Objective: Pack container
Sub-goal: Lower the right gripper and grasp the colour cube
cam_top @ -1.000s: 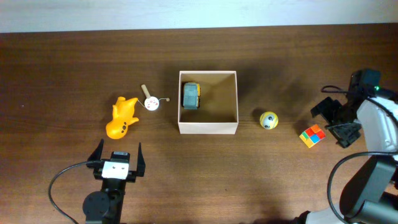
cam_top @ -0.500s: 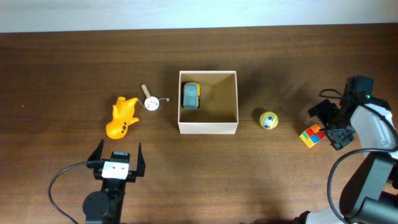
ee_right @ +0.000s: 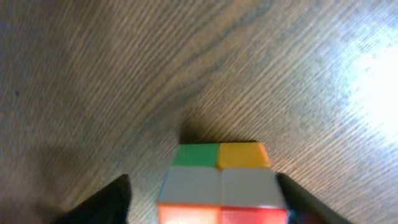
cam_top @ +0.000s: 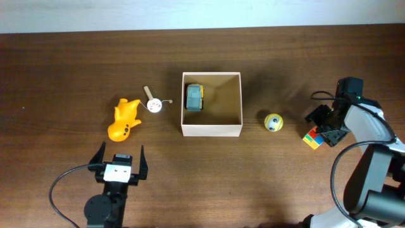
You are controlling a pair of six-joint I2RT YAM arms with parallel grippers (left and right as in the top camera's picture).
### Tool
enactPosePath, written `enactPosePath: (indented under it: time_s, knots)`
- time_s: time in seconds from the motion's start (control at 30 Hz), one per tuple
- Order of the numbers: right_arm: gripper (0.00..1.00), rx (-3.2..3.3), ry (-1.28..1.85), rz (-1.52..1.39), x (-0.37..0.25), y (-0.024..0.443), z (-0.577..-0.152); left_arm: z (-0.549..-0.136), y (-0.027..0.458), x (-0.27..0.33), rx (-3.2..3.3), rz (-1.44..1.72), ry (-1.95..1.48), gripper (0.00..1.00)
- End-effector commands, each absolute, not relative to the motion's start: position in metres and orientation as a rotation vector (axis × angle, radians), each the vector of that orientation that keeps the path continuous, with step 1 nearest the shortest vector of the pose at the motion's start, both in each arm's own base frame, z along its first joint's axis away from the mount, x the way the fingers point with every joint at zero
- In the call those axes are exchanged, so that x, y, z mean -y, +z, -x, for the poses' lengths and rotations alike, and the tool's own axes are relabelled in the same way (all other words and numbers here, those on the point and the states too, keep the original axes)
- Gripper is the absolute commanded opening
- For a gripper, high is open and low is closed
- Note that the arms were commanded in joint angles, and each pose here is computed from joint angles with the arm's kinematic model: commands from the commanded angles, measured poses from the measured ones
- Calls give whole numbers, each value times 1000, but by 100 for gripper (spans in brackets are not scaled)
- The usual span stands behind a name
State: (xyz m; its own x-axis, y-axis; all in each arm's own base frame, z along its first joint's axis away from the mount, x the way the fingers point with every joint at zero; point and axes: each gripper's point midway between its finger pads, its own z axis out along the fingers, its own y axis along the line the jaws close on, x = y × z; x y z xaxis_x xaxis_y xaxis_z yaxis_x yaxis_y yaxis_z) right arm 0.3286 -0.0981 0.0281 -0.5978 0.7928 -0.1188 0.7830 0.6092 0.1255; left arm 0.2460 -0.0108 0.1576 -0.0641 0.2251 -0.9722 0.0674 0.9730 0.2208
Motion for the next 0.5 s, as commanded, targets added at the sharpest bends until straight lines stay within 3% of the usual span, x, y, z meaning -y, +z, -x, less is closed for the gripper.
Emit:
enactPosePath:
  time_s: [0.0,0.17,0.47]
  knots:
    - [58,-2692,51,-1301,99,23,-325,-246,156,9,-1636,-233,148,99]
    - [49,-2694,50,-1299,99,23,-324,-246,156,9,-1636,-233,148,99]
    - [50,-2800,47,-1030,89,23,-329,-246,156,9,-1636,-233,148,99]
